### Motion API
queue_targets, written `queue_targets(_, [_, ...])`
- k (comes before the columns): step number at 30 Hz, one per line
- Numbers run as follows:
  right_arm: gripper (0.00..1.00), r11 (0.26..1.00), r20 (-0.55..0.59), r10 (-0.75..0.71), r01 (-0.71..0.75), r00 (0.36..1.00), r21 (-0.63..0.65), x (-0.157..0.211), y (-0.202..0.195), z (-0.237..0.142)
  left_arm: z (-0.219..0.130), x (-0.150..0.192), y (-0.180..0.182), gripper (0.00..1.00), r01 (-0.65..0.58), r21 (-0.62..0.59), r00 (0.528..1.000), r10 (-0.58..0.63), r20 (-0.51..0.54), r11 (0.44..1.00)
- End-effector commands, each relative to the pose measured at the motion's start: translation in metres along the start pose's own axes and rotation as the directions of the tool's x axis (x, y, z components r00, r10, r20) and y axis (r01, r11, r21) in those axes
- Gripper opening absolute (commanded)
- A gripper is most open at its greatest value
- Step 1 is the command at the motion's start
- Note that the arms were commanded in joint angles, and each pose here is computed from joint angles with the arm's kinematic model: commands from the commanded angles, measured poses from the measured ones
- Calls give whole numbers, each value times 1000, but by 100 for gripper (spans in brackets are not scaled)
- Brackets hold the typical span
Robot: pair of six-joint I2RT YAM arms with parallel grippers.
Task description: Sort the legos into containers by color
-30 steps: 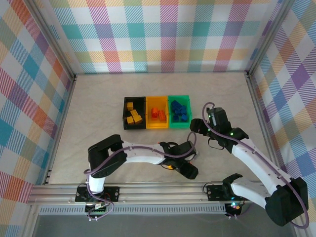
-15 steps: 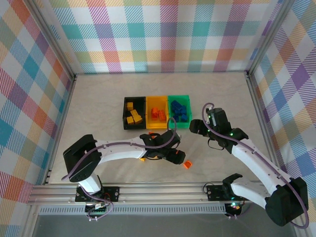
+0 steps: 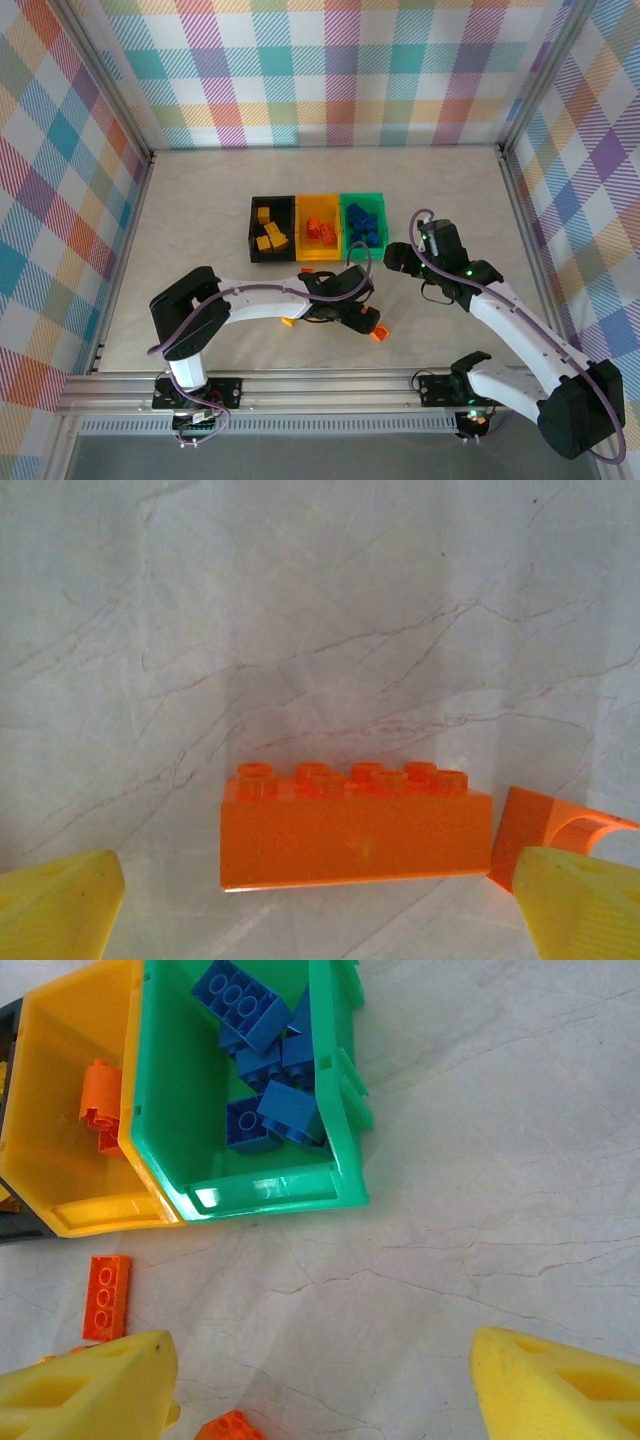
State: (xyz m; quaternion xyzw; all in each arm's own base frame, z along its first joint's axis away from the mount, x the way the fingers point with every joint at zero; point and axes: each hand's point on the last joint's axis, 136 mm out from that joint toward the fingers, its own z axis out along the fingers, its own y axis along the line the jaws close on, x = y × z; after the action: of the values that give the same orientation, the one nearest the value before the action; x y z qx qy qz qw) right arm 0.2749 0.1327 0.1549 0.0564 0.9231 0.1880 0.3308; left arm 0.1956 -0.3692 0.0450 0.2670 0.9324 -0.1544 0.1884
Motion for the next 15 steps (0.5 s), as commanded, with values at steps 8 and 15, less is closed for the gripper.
queue_targets(8, [77, 1000, 16, 12, -12, 1000, -15, -1, -2, -3, 16, -9, -4, 96, -113, -92, 993, 116, 25, 989])
queue_targets(15, [77, 1000, 21, 16, -15, 1000, -19, -3, -2, -5, 18, -12, -9, 80, -118, -70, 991, 122, 50, 990])
